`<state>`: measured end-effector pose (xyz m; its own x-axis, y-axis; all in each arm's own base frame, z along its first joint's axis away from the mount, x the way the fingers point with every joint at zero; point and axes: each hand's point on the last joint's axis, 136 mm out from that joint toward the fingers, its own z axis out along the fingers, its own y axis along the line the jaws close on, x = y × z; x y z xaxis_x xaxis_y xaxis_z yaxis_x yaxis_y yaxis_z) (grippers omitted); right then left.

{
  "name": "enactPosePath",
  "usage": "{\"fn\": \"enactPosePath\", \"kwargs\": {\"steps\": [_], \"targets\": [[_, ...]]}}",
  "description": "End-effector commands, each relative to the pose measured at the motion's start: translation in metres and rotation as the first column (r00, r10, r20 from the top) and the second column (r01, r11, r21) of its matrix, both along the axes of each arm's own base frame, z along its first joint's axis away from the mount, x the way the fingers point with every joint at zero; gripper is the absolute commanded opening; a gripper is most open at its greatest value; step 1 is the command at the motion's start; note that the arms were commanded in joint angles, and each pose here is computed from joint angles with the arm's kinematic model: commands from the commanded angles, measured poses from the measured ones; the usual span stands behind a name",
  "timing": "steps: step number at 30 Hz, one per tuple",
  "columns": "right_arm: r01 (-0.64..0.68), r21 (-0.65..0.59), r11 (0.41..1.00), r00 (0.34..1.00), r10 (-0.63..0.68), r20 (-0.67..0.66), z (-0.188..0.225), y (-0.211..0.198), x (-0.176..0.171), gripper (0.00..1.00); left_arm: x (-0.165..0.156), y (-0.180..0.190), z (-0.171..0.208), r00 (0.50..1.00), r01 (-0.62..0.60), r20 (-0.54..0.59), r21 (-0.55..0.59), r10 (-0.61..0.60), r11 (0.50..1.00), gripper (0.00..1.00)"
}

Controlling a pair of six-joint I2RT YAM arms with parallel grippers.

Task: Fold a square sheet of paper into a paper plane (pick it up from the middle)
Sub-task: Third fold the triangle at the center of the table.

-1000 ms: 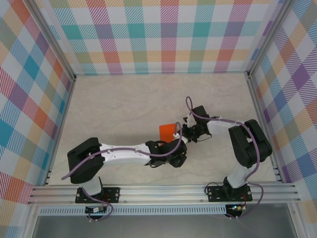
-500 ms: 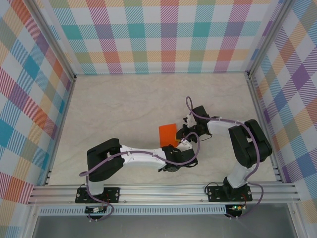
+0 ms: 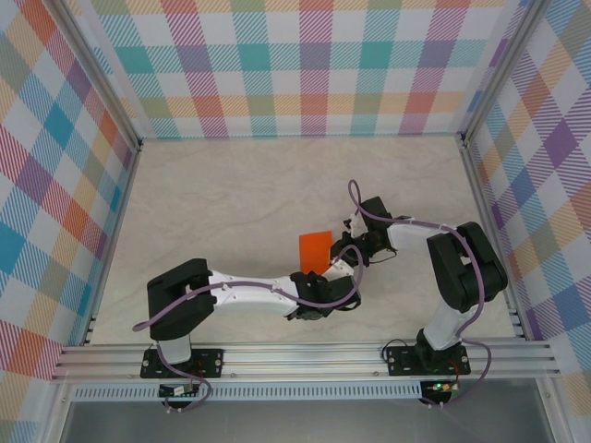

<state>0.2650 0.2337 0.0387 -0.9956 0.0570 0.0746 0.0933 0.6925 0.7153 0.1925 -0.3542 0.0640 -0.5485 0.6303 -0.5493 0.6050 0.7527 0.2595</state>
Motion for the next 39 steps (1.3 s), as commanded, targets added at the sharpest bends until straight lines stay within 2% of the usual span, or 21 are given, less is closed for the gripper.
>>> {"fn": "enactPosePath", "kwargs": {"steps": [1, 5, 9, 12, 16, 20, 24, 39], "targets": [[-0.009, -0.004, 1.0, 0.999, 0.009, 0.035, 0.01, -0.003, 0.004, 0.15, 0.001, -0.001, 0.008, 0.999, 0.013, -0.049, -0.092, -0.018, 0.996, 0.02], [-0.002, -0.053, 0.999, 0.998, 0.005, 0.056, 0.014, -0.012, 0.005, 0.2, -0.005, -0.003, 0.008, 0.989, 0.048, -0.133, -0.175, -0.071, 0.983, 0.01], [0.04, -0.107, 0.993, 0.994, -0.028, 0.109, 0.023, -0.025, 0.013, 0.29, -0.004, -0.003, 0.01, 0.977, 0.049, -0.189, -0.247, -0.098, 0.968, 0.0], [0.047, -0.104, 0.993, 0.988, -0.031, 0.15, 0.035, -0.025, 0.017, 0.31, -0.004, -0.001, 0.009, 0.968, 0.044, -0.224, -0.282, -0.111, 0.958, 0.0], [0.022, -0.038, 0.999, 0.985, -0.015, 0.169, 0.047, -0.014, 0.024, 0.23, -0.004, 0.001, 0.011, 0.958, 0.038, -0.257, -0.332, -0.129, 0.942, 0.0], [-0.033, 0.0, 0.999, 0.99, 0.032, 0.135, 0.042, 0.002, 0.028, 0.15, -0.001, 0.005, 0.013, 0.949, 0.025, -0.282, -0.369, -0.138, 0.929, 0.01], [-0.072, -0.016, 0.997, 0.99, 0.074, 0.12, 0.031, 0.013, 0.035, 0.14, 0.001, 0.008, 0.013, 0.942, 0.014, -0.306, -0.384, -0.142, 0.923, 0.01], [-0.165, -0.228, 0.96, 0.983, 0.179, 0.039, -0.032, 0.015, 0.046, 0.12, 0.009, 0.015, 0.007, 0.911, -0.012, -0.378, -0.42, -0.163, 0.908, 0.03]]}}
